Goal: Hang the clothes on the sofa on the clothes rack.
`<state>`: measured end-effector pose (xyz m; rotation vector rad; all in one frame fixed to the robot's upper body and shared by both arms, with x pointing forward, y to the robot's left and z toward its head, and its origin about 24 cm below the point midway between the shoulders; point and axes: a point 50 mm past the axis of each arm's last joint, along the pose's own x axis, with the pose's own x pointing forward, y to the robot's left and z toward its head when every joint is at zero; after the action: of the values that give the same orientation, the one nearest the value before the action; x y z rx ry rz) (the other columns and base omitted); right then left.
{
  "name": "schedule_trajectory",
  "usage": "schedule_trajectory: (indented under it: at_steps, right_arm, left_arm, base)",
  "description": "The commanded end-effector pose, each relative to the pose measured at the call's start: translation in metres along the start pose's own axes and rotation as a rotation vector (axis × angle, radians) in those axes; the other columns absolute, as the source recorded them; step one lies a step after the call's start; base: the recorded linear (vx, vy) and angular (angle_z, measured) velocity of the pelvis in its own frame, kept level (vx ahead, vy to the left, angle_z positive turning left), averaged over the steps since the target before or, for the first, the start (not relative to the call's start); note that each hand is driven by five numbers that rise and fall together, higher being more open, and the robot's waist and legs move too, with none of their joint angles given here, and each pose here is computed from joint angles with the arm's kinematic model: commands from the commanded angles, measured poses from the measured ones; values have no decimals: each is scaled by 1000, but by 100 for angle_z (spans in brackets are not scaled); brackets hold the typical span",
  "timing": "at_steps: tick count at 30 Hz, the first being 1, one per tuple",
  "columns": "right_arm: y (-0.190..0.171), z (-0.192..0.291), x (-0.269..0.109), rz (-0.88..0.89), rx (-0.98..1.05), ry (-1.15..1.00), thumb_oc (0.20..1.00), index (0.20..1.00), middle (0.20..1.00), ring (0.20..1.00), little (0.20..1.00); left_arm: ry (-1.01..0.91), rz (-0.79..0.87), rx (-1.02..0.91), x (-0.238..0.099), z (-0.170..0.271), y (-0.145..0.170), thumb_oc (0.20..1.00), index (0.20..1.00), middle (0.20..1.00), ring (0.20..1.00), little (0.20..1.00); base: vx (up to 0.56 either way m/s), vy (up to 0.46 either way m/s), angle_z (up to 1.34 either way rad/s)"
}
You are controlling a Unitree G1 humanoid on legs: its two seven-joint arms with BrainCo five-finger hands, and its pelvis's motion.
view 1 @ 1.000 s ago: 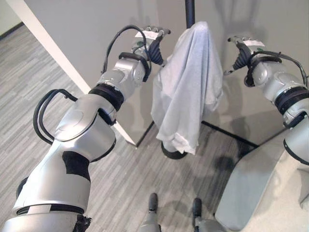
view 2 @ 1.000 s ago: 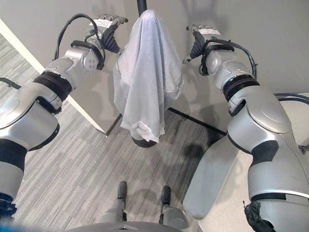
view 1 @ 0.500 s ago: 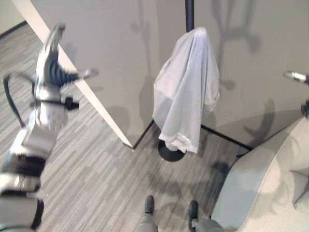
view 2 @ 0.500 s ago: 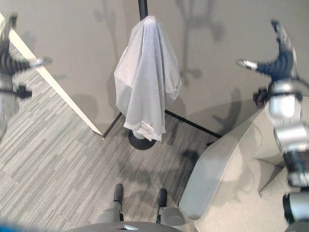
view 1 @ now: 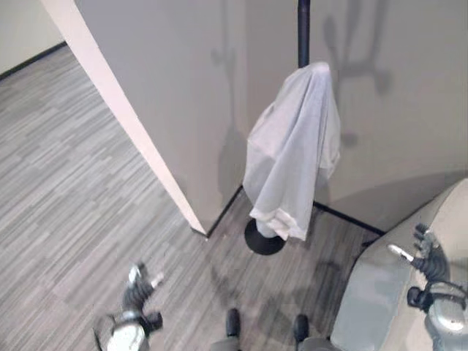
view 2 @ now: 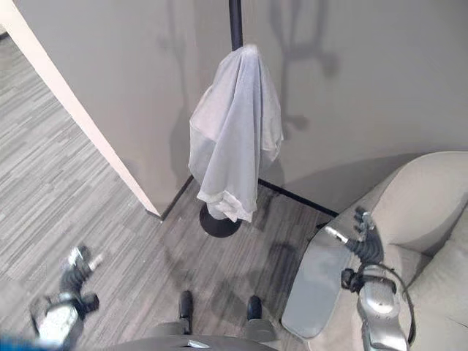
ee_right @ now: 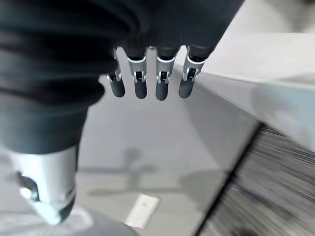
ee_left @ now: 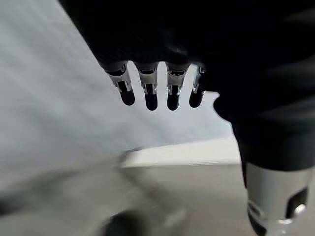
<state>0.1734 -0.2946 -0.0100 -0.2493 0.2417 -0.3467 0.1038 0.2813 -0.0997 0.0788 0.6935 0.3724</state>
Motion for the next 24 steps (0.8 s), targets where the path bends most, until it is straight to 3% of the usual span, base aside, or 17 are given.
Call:
schedule_trajectory:
  at_steps: [1,5,8,14,24]
  right_arm:
    - [13,-14,16,57,-44,57,1000,1000,1000,1000,1000]
    - [38,-75,-1,103,-110,359,1000,1000,1000,1000,1000]
    - [49,-95,-11,128,-120,480,1000,1000,1000,1000,1000]
    - [54,-151,-66,171,-143,856,1000,1000,1000,1000,1000]
    - [61,-161,-84,198,-144,938,1000,1000,1000,1000,1000]
  left_arm:
    - [3,-20,252,15,6,6,1000,1000,1000,1000,1000]
    - [140,-81,357,18,-18,-10,1000,1000,1000,1000,1000]
    - [208,-67,361,19,-28,-12,1000,1000,1000,1000,1000]
    - [377,-103,377,10,-55,-22,1000,1000,1000,1000,1000]
    - [406,-139,368,8,-60,-36,1000,1000,1000,1000,1000]
  base:
    - [-137,265,-22]
    - [-112,175,-22]
    - [-103,62,-39]
    - [-75,-2,-27]
    - [37,-83,-11]
